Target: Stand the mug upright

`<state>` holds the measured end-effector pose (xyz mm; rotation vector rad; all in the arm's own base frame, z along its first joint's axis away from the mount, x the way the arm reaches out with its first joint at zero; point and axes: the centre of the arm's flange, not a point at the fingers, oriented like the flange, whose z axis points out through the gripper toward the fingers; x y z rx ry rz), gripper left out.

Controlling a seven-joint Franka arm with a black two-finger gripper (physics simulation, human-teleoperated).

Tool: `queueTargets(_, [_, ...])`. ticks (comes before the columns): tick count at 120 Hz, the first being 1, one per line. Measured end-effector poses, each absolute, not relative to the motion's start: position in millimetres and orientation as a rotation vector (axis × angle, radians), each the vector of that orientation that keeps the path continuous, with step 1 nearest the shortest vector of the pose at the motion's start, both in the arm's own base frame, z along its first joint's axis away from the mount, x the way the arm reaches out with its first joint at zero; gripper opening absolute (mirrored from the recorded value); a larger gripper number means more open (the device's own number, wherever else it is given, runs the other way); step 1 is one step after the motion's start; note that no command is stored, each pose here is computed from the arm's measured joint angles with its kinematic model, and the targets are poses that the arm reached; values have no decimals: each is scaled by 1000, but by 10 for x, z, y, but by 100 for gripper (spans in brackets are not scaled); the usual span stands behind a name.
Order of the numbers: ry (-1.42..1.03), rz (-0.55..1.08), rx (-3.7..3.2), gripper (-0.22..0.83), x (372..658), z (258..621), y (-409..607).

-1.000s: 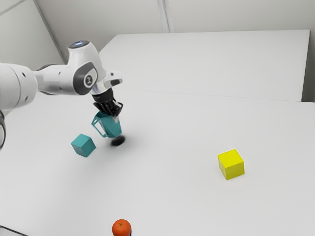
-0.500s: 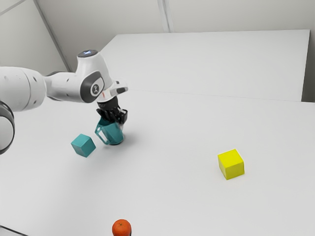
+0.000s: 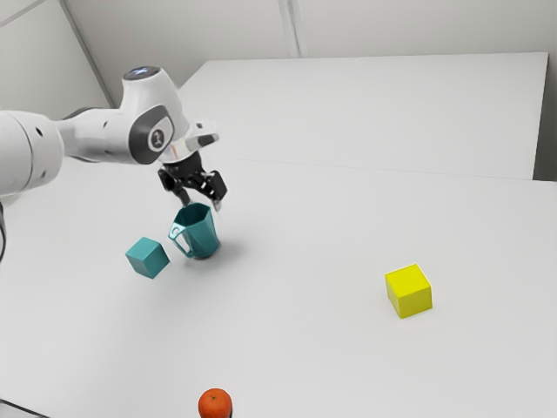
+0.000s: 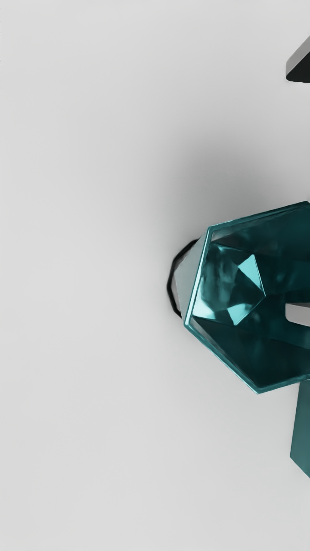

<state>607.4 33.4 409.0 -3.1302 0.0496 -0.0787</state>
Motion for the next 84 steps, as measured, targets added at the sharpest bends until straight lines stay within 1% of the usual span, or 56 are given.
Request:
queueTargets(8, [24,-86,-3145,58,6105,4306,406])
queueTargets(23, [22,-117,-3153,60,6147,4837,465])
queueTargets(38, [31,-134,-3153,61,6041,5334,516])
queueTargets(46, [45,-125,-3154,61,5946,5537,499])
queueTargets(59, [70,-93,-3156,61,5838,5698,464])
queueTargets(84, [102,-30,-3160,61,5753,5732,440])
